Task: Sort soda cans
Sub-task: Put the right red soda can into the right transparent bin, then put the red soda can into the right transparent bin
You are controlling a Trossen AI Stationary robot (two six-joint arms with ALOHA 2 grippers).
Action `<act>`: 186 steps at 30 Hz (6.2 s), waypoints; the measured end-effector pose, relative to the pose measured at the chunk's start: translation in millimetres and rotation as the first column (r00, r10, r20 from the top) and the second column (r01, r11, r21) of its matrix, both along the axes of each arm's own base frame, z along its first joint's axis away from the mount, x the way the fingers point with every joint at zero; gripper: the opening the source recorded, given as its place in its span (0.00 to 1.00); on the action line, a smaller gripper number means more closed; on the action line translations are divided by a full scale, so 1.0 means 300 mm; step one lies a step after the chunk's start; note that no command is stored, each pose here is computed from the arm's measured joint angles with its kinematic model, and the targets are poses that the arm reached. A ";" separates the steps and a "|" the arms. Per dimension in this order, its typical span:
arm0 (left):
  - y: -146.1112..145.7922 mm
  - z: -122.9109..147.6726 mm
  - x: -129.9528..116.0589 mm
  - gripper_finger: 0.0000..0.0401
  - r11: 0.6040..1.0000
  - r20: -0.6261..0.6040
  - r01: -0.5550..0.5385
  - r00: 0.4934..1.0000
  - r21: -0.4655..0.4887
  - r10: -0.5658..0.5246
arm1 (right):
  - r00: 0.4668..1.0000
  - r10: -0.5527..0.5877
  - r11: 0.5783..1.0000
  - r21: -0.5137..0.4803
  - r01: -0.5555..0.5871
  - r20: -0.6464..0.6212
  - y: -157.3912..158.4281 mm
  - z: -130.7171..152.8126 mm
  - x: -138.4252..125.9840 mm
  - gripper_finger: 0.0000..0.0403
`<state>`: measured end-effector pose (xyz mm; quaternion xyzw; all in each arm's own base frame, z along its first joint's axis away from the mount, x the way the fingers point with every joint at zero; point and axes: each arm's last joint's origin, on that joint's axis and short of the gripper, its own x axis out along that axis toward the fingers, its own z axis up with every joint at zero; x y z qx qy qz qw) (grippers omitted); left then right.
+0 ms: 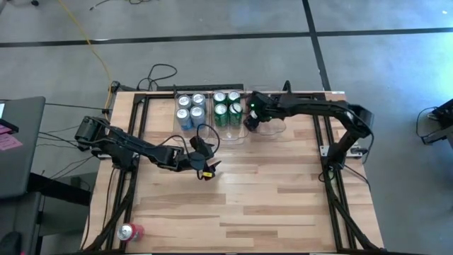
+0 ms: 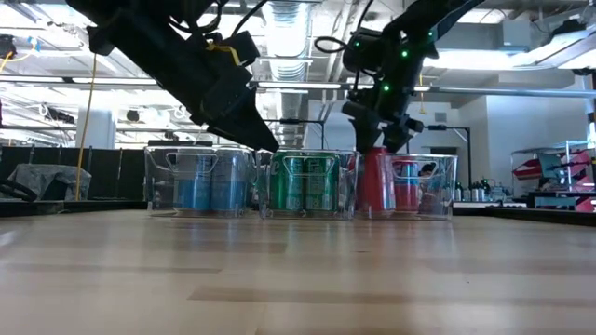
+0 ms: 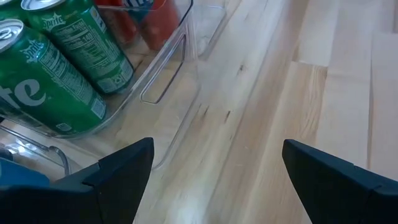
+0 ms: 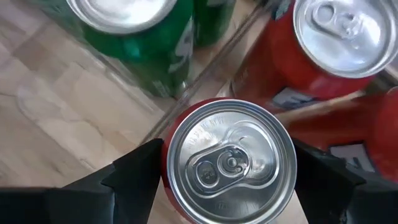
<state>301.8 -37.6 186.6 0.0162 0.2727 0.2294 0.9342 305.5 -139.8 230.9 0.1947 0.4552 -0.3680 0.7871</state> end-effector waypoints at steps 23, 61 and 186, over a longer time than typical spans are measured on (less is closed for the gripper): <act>-0.099 0.072 -0.180 0.88 0.994 -0.094 -0.100 0.991 -0.033 0.097 | 0.972 0.038 0.993 -0.115 -0.012 0.233 0.091 0.250 -0.108 0.91; -0.431 0.190 -0.374 0.85 0.584 -0.417 -0.168 0.849 -0.794 -0.324 | 0.636 0.573 0.819 -0.343 -0.459 0.517 0.799 0.264 -0.183 0.91; -0.027 0.091 -0.031 0.78 0.425 -0.581 -0.453 0.776 -0.784 -0.244 | 0.784 0.537 0.828 -0.376 -0.417 0.313 0.768 0.149 -0.127 0.91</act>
